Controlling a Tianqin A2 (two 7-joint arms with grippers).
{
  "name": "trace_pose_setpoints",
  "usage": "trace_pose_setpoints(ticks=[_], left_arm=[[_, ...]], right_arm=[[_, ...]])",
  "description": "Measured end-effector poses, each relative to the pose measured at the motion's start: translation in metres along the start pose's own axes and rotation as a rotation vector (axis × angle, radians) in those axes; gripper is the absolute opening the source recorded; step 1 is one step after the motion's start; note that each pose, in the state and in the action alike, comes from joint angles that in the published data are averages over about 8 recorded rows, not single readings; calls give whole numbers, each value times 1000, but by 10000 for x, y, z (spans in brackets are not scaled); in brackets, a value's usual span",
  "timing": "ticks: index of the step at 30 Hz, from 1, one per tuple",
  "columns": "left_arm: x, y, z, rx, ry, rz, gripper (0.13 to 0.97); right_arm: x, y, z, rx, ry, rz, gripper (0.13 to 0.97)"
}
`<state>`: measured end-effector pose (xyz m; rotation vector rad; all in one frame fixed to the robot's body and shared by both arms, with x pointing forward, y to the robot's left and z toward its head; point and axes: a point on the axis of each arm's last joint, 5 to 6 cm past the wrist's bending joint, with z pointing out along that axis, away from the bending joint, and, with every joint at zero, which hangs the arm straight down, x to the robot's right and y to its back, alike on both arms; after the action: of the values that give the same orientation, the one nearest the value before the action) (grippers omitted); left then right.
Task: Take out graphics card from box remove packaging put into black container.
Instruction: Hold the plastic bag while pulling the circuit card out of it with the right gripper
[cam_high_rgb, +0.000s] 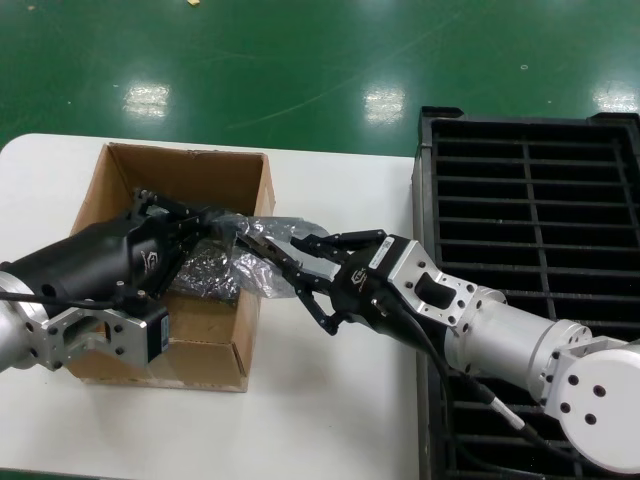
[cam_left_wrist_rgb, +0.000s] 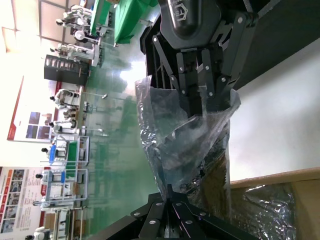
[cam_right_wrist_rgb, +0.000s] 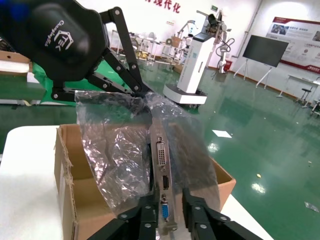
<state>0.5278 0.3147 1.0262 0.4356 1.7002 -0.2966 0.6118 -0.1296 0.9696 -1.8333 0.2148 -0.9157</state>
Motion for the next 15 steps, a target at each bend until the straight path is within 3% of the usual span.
trace_pose_setpoints(ticks=[15], left_arm=[[0, 0, 0, 0, 0, 0, 140]], right_arm=[[-150, -74, 87, 29, -13, 49, 321]])
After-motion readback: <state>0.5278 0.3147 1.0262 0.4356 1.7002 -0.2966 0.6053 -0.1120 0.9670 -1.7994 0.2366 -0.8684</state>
